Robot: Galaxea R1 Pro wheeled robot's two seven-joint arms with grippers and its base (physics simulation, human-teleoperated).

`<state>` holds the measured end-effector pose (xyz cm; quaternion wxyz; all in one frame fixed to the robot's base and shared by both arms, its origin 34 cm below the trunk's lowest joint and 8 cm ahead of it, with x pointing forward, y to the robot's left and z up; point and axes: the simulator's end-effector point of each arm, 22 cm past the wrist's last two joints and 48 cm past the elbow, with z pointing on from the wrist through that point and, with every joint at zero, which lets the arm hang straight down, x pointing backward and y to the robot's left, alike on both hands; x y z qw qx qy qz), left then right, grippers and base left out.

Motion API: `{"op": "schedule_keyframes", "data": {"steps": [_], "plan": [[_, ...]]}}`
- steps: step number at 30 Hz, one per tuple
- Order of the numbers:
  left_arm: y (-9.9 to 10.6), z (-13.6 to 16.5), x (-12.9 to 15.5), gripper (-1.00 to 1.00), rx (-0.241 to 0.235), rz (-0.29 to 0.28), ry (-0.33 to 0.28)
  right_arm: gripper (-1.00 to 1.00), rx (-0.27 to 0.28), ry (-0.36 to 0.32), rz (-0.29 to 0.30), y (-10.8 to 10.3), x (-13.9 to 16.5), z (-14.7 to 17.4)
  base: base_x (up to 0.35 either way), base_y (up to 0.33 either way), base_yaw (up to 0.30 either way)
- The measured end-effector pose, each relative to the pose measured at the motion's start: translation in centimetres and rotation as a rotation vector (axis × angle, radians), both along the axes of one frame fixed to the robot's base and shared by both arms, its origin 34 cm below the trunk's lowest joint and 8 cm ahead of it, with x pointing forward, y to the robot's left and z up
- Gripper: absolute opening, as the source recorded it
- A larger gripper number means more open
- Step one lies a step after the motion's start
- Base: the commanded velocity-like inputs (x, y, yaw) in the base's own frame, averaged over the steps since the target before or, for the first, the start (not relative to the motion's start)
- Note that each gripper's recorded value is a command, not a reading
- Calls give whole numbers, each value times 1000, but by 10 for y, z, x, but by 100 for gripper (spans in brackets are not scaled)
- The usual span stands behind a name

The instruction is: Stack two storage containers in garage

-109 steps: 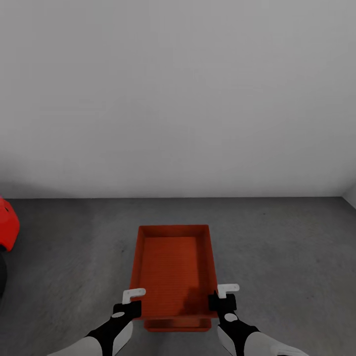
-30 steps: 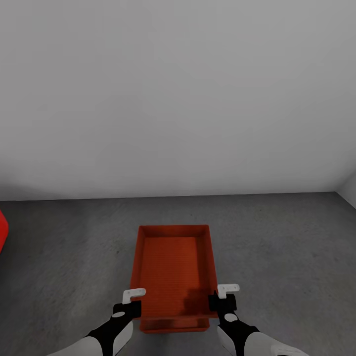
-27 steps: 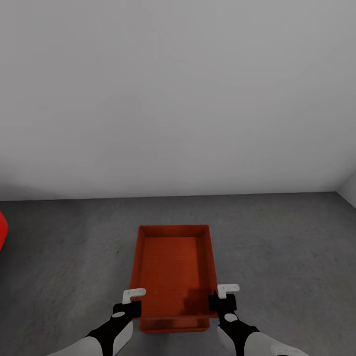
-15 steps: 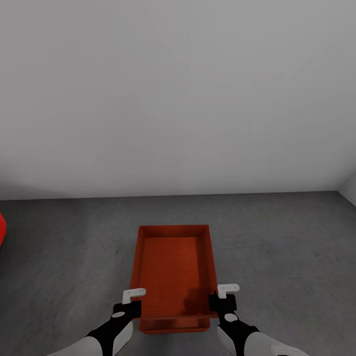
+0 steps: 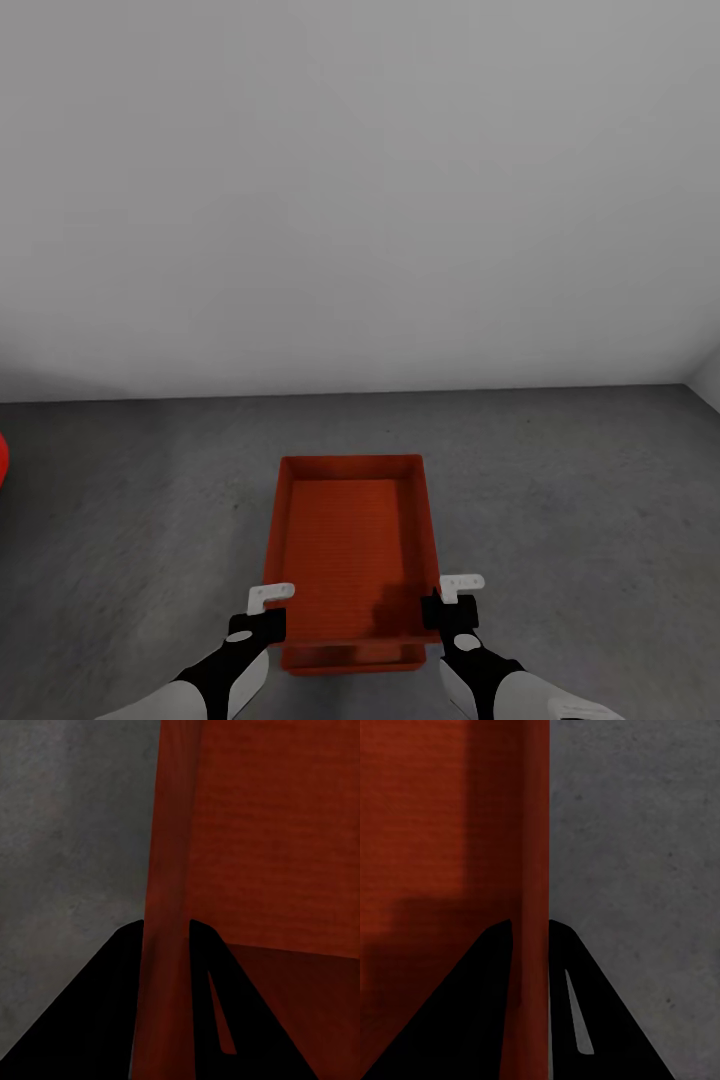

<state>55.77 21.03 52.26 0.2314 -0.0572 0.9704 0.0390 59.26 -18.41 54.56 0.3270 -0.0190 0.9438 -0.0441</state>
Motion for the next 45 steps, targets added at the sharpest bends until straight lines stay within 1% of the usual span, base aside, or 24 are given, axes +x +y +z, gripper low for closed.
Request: {"op": "schedule_keyframes", "data": {"steps": [15,29,38,45], "plan": [[0,-23,0,-100,-1,0,0,-100,0,0,0,0,0,-23,0,0,0],[-1,-23,1,-100,-1,0,-8,-100,9,-8,-4,-1,1,-23,-3,0,0],[0,-23,2,-100,-3,-1,-9,-100,0,-9,1,0,1,-23,-199,0,0],[0,-22,3,-100,-2,-6,-12,-100,0,-12,-3,0,1,-22,-29,0,0]]}}
